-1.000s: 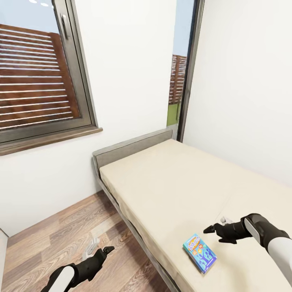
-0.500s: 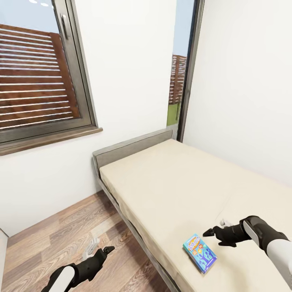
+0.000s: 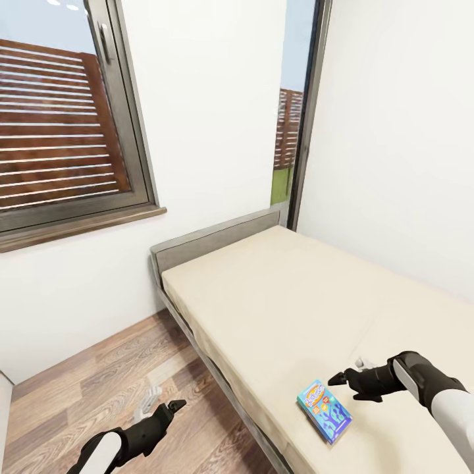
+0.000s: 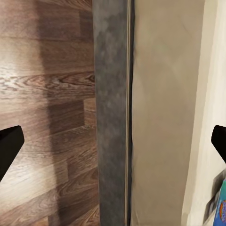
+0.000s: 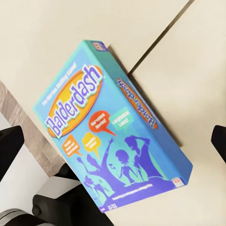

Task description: Put all the toys in the child's room - the three board games (two on the bed and one on the table), the two jigsaw puzzles on the table, and the tennis ball on the table - inside the toy box on the table in the child's room.

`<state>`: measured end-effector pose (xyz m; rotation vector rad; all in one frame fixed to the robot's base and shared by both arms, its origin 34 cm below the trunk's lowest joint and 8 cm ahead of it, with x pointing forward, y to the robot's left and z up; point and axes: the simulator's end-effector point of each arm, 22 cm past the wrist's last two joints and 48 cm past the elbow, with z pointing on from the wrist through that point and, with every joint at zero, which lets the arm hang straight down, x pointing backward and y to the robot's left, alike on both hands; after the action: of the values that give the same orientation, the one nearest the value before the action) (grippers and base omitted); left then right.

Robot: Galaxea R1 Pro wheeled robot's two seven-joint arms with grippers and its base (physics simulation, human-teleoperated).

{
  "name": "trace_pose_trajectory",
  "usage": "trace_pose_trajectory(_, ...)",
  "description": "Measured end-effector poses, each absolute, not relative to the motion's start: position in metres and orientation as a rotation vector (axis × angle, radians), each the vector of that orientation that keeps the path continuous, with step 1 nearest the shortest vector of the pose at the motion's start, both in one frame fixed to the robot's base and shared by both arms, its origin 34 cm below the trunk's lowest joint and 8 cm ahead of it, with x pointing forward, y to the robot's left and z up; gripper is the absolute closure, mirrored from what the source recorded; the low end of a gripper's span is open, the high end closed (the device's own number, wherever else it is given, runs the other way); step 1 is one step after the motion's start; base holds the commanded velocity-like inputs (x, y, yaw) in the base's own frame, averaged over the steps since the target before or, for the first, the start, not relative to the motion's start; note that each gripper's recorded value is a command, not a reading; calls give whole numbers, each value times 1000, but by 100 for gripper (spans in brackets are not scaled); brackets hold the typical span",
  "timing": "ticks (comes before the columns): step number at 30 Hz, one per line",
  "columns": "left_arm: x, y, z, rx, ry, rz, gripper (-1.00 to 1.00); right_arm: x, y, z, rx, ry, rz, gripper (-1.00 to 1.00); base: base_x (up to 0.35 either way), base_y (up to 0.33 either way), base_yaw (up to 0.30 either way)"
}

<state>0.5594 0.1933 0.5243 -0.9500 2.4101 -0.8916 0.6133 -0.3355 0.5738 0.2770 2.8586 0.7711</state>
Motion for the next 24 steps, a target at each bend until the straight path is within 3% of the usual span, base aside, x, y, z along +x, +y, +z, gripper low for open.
trace_pose_trajectory(24,558,192,523,-952,2414,-893,-100,620,-334,572,239,2826,756,-100,0,0,0)
